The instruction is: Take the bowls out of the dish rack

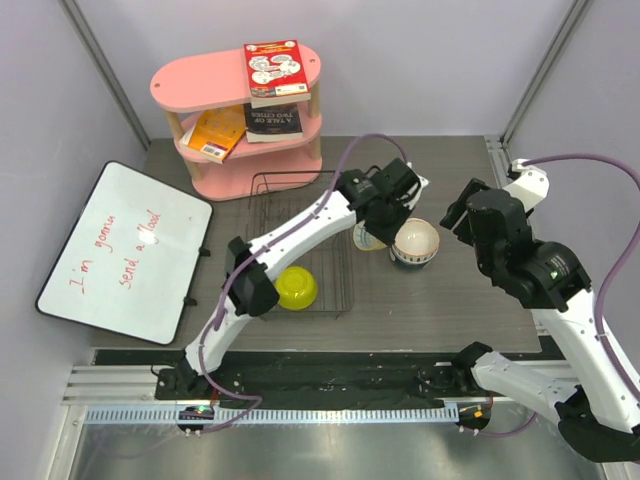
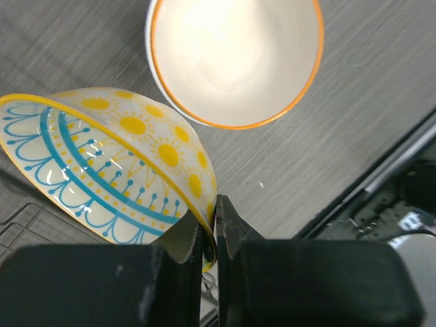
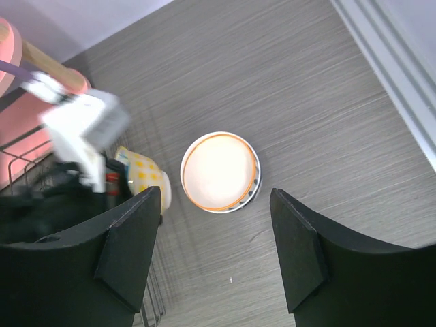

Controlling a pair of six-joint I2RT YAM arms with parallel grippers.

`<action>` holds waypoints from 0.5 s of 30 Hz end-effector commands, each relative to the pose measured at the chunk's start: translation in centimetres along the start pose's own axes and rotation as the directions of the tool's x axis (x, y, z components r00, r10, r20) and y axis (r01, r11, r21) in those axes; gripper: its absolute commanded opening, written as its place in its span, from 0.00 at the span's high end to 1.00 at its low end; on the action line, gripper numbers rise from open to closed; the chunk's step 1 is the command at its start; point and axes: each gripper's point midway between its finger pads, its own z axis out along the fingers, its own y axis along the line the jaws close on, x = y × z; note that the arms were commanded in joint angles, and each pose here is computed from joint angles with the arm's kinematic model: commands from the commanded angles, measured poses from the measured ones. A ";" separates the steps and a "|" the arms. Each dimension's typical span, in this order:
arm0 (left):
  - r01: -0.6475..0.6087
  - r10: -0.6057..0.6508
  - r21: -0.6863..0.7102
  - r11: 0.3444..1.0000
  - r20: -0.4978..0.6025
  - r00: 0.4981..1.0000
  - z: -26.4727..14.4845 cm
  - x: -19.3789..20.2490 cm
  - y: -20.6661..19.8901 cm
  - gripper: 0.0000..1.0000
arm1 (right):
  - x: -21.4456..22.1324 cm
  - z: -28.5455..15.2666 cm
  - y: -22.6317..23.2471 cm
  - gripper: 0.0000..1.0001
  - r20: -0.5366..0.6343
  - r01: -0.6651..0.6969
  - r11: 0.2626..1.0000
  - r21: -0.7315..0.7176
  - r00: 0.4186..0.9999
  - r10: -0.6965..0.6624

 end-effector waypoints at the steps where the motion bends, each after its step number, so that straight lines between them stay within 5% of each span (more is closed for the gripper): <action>1: -0.092 0.094 -0.112 0.989 0.010 0.996 -0.2 -0.3 0.0 1.00 | -1.9 -1.2 -1.9 0.30 0.060 0.011 0.998 0.056 0.998 -0.014; 9: -0.100 0.126 -0.201 0.974 0.121 0.985 -0.6 -1.7 0.0 1.00 | 1.3 0.0 -2.8 0.31 -0.002 0.083 0.994 0.072 0.997 -0.083; 15: -0.097 0.131 -0.198 0.975 0.162 0.978 -2.9 -1.2 -0.1 1.00 | 3.8 1.1 -3.0 0.13 -0.045 0.120 0.991 0.061 0.992 -0.117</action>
